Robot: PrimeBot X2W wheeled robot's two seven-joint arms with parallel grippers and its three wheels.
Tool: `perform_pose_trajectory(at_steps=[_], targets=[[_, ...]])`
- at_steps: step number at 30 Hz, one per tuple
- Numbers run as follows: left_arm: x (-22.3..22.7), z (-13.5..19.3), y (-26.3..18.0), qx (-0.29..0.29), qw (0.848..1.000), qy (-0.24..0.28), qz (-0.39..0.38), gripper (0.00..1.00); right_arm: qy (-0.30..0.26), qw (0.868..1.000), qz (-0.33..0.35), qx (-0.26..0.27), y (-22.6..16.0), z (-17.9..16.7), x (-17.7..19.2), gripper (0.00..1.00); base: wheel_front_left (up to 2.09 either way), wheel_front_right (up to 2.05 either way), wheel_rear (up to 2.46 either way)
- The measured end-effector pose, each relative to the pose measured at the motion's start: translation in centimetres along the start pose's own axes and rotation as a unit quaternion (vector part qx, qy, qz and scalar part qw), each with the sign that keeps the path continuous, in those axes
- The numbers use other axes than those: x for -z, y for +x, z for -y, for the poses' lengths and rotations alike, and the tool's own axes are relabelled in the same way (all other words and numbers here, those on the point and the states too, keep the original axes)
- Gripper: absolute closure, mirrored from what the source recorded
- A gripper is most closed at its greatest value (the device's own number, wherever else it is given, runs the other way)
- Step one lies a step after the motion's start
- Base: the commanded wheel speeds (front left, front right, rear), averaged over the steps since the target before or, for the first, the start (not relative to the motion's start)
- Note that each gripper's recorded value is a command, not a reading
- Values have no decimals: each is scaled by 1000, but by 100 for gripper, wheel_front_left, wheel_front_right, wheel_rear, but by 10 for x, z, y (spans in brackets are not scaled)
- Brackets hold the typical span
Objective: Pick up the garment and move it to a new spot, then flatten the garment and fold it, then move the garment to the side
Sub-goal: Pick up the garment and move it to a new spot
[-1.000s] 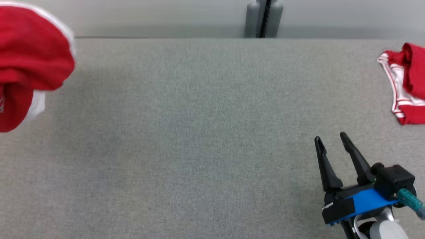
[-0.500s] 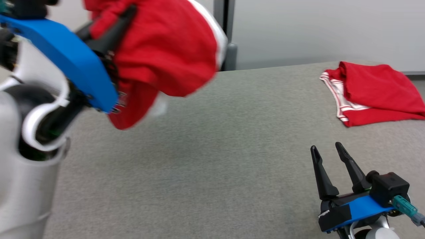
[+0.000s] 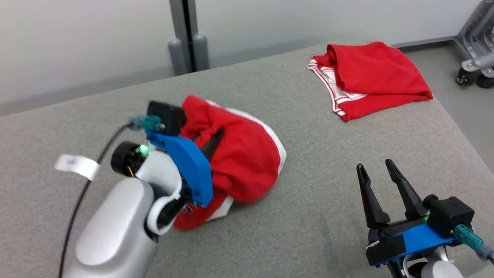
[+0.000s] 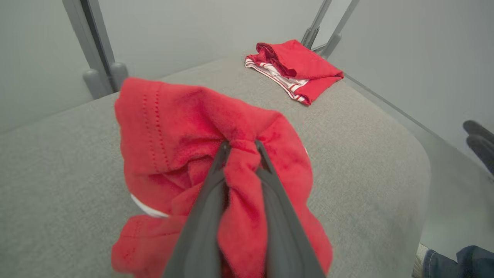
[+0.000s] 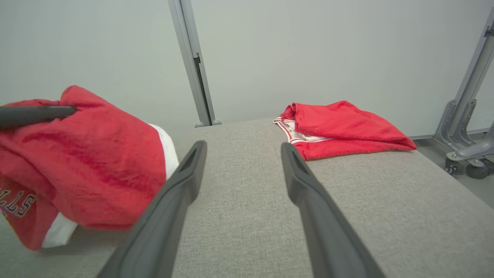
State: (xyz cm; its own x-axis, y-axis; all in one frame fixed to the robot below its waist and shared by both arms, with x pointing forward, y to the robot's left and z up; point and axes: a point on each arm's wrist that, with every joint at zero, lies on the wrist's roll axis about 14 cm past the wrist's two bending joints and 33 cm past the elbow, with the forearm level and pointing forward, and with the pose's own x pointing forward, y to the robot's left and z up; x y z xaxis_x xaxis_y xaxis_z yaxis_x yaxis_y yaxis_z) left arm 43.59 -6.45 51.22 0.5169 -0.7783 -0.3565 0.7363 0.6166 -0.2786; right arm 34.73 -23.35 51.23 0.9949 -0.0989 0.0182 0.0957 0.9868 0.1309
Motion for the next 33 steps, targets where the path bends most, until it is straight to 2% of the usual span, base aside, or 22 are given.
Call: perform_pose_trajectory(at_steps=[2,3,4,6,10,14,18,25,28,33], targets=[[27,-2,13,-7,1000,-5,-23,99,-1,1000,-2,6,-1,3,2,0,0,0,0],[40,-2,17,-12,999,-7,-34,63,-1,1000,-3,9,-1,5,3,0,0,0,0],[53,-3,21,-16,999,-5,-48,1,-1,1000,-5,11,-1,6,4,0,0,0,0],[65,-3,25,-21,998,-13,-50,0,-1,1000,-8,12,0,6,6,0,0,0,0],[60,-6,23,-39,998,-41,-9,0,2,1000,-7,2,3,0,6,0,0,0,0],[38,-10,9,-59,992,-80,75,0,4,1000,-3,-11,6,-8,4,0,0,0,0],[9,-24,-20,-92,974,-92,184,0,7,1000,-2,-29,9,-19,3,0,0,0,0],[7,-57,-85,-178,936,-91,289,0,9,998,2,-61,16,-39,0,0,0,0,0],[21,-75,-124,-238,918,-83,308,0,11,997,-2,-76,17,-49,1,0,0,0,0],[51,-89,-163,-298,905,-75,295,0,11,995,-4,-102,19,-66,1,0,0,0,0]])
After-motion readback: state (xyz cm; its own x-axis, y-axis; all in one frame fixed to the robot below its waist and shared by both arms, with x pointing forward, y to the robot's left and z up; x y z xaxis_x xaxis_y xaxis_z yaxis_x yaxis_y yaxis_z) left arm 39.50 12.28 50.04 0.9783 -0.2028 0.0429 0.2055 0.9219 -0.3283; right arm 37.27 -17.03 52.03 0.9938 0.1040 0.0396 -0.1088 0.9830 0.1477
